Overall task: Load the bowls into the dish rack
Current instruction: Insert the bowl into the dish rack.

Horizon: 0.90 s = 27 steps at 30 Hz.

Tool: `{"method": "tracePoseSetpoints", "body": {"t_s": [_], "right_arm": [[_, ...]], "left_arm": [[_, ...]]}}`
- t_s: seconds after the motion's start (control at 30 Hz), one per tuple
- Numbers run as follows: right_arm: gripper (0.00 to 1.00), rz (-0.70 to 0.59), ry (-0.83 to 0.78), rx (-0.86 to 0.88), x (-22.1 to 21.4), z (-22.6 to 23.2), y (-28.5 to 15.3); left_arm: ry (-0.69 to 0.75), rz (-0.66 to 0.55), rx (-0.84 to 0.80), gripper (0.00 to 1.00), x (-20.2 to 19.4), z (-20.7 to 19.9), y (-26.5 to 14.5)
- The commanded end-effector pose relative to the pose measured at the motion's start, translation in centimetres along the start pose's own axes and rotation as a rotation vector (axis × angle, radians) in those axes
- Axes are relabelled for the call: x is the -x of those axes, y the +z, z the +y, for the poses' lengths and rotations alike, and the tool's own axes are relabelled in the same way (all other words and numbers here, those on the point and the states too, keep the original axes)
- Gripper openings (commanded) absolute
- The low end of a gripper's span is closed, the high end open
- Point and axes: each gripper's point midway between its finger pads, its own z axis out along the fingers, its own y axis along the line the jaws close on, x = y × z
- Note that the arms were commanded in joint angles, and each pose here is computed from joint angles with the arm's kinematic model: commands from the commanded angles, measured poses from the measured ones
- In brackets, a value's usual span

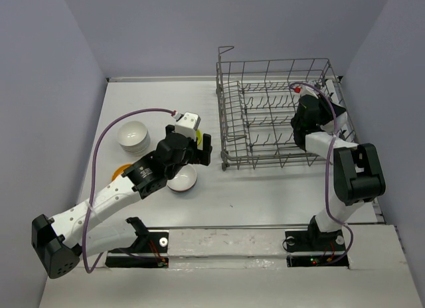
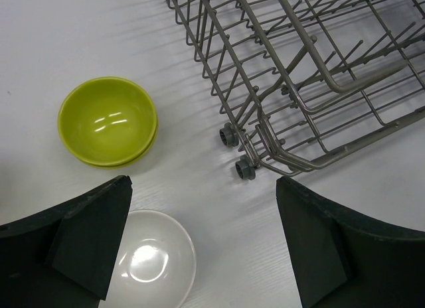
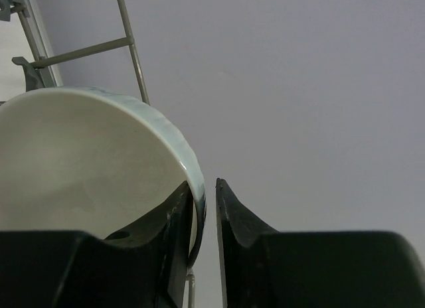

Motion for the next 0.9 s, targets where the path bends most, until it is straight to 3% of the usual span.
{"method": "tracePoseSetpoints", "body": {"t_s": [0.0, 0.3, 0.87], "right_arm": [[0.29, 0.019, 0.055, -0.026, 0.38, -0.73, 0.03], [0.36, 0.022, 0.057, -0.023, 0.38, -0.54, 0.06], [0.38, 0.025, 0.042, -0.001, 0.42, 0.18, -0.19]], "left_arm": [[0.0, -0.037, -0.009, 0.99, 0.8, -0.29, -0.05], [0.001, -0.037, -0.009, 0.99, 0.8, -0.28, -0.05], [0.001, -0.039, -0.008, 0.99, 0.88, -0.27, -0.06]]}}
